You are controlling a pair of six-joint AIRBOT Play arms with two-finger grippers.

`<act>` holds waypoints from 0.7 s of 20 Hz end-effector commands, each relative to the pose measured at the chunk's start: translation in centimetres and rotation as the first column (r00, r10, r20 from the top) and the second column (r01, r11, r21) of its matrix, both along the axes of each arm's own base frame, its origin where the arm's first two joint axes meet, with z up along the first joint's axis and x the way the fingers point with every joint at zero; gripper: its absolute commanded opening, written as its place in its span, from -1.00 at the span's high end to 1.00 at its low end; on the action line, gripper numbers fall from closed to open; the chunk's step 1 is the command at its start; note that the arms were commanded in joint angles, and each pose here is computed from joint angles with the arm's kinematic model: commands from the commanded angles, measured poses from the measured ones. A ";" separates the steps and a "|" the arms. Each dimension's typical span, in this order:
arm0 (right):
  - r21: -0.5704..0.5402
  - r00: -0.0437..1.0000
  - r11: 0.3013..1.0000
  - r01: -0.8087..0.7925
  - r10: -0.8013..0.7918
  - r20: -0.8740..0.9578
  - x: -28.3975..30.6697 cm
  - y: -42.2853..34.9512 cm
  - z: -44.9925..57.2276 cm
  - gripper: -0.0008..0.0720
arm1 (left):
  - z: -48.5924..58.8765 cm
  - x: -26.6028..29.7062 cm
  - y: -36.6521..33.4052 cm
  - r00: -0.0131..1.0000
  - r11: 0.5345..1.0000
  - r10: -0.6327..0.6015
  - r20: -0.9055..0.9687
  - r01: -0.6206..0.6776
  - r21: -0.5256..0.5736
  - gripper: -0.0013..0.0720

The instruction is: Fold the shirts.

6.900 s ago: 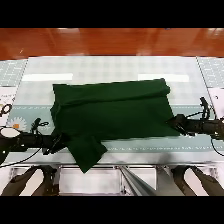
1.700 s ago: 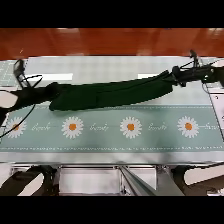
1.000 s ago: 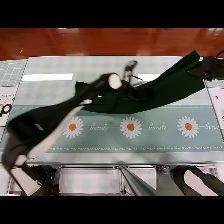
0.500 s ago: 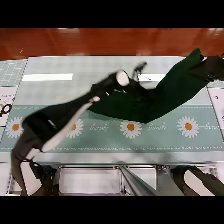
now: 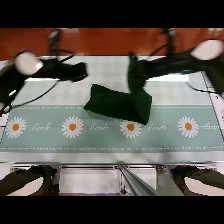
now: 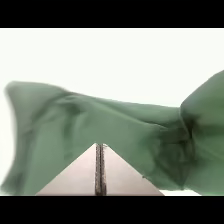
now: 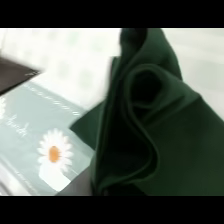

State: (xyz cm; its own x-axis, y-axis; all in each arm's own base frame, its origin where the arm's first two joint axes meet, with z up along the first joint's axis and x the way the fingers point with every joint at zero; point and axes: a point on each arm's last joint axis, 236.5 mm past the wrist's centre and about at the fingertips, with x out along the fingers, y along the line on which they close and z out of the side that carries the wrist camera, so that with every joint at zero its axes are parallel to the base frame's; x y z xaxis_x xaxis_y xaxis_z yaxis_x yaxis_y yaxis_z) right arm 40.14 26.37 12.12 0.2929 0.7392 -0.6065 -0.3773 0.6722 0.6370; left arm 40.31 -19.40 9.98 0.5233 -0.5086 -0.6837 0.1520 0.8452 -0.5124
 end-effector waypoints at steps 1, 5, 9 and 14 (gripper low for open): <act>0.050 0.995 0.995 -0.081 0.084 -0.063 1.1 8.6 -4.5 0.91 | -0.7 -5.3 6.9 0.989 0.990 0.139 0.046 -0.140 0.019 0.90; 0.088 0.977 0.989 -0.121 0.135 -0.168 1.6 13.9 -9.2 0.91 | -1.8 -9.5 8.0 0.985 0.986 0.168 0.047 -0.168 0.000 0.90; 0.097 0.953 0.987 -0.132 0.153 -0.261 0.6 16.0 -13.1 0.80 | -2.8 -10.4 7.8 0.987 0.987 0.159 0.013 -0.159 0.003 0.90; 0.097 0.924 0.976 -0.194 0.215 -0.315 -0.5 11.6 -10.0 -0.15 | -2.9 -9.3 8.1 0.983 0.983 0.183 0.034 -0.183 -0.003 0.90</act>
